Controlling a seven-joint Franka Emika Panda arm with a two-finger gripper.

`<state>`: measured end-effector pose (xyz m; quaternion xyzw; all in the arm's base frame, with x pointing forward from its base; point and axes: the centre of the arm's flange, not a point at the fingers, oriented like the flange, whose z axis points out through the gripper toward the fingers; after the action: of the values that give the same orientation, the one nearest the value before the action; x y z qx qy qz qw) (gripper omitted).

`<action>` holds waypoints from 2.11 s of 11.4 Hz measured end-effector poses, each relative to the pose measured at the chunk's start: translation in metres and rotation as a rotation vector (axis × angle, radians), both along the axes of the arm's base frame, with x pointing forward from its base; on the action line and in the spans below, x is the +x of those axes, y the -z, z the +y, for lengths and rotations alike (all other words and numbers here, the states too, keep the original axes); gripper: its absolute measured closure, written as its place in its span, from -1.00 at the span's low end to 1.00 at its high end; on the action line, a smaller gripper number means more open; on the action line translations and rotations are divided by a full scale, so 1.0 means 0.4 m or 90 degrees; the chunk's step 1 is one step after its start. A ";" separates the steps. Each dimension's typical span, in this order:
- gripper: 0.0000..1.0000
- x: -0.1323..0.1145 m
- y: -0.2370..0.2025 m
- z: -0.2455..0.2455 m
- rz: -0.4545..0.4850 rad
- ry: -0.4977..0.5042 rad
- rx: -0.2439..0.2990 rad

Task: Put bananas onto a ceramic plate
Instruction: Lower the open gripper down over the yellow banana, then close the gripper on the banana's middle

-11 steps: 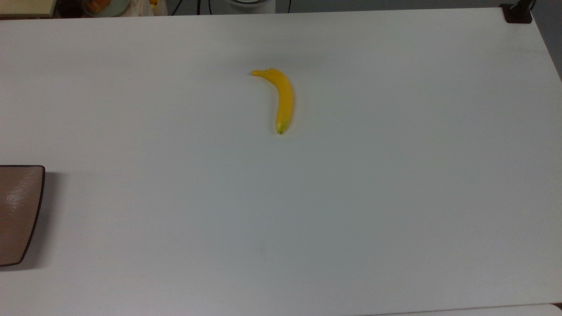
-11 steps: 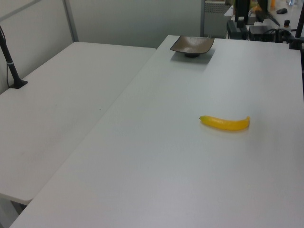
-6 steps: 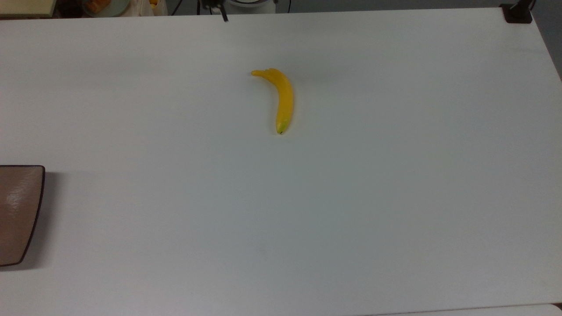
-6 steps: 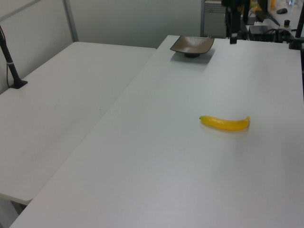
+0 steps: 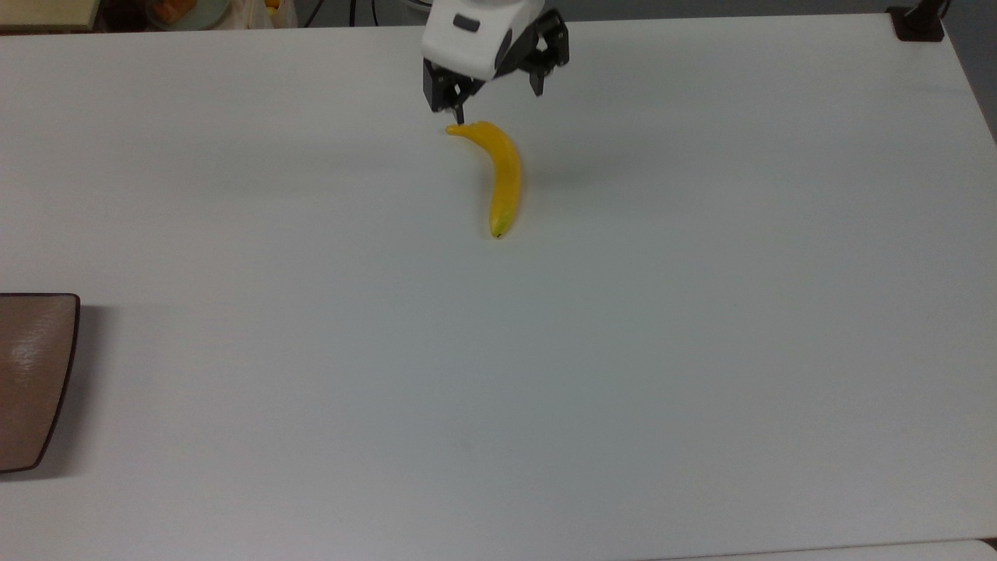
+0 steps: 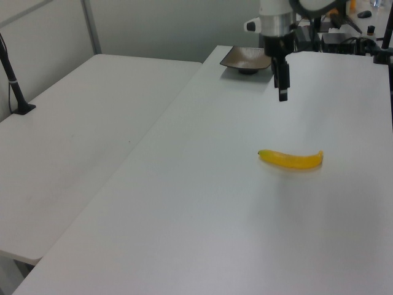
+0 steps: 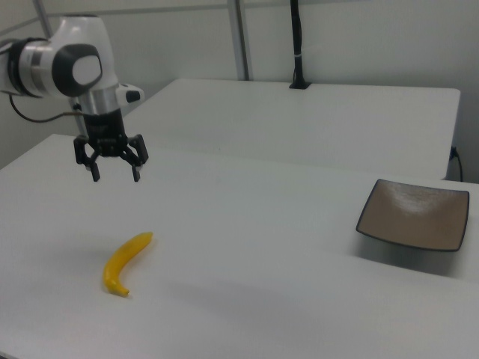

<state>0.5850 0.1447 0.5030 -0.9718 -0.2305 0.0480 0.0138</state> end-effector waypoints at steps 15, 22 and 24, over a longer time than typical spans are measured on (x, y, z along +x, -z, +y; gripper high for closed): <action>-0.97 -0.072 0.484 0.100 -0.027 0.107 -0.110; 0.26 -0.070 0.483 0.089 -0.029 0.140 -0.113; 0.26 -0.067 0.483 0.081 -0.029 0.147 -0.113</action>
<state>0.5581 0.1771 0.3097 -0.9901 -0.1120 0.0442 -0.0720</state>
